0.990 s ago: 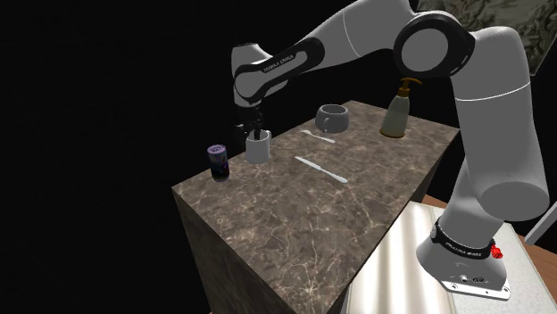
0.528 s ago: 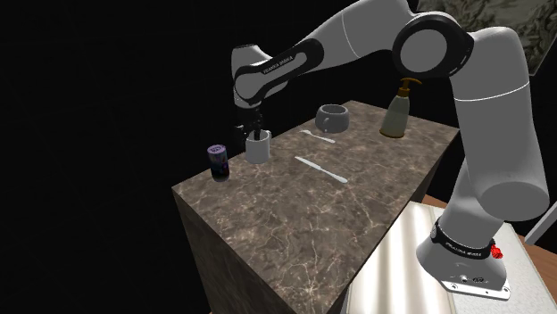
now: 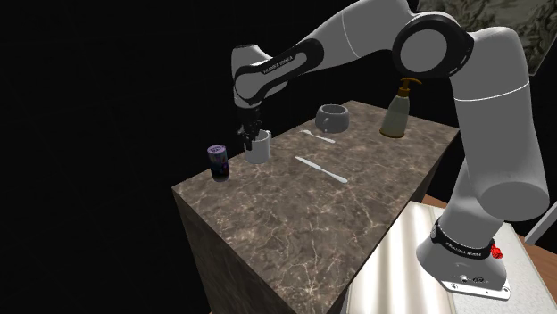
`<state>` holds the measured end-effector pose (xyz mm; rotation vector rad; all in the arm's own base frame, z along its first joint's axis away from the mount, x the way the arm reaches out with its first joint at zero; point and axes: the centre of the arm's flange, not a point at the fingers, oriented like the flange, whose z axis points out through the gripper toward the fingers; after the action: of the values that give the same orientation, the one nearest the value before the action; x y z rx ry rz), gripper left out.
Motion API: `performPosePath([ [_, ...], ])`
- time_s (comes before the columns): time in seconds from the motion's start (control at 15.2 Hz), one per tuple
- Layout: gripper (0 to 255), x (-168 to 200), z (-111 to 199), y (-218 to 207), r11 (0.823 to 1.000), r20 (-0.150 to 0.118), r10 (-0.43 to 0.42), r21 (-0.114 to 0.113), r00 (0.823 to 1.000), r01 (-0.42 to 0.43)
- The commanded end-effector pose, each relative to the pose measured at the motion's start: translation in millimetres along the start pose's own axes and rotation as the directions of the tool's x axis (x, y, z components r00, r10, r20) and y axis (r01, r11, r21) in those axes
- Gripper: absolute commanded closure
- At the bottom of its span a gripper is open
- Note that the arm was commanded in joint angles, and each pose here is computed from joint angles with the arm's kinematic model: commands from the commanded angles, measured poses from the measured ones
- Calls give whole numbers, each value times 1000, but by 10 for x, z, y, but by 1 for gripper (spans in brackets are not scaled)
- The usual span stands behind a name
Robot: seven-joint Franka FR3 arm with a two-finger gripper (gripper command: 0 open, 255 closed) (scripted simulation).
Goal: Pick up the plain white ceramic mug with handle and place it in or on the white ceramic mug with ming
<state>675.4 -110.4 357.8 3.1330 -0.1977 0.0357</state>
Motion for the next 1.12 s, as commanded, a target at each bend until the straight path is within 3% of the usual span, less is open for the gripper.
performPosePath([
  [0.0, 255, 0, 2, -1, 1000, 0, 0, 0, 1000, 0],
  [1.06, 255, 17, -737, 0, 1000, 0, 0, 0, 1000, 0],
])
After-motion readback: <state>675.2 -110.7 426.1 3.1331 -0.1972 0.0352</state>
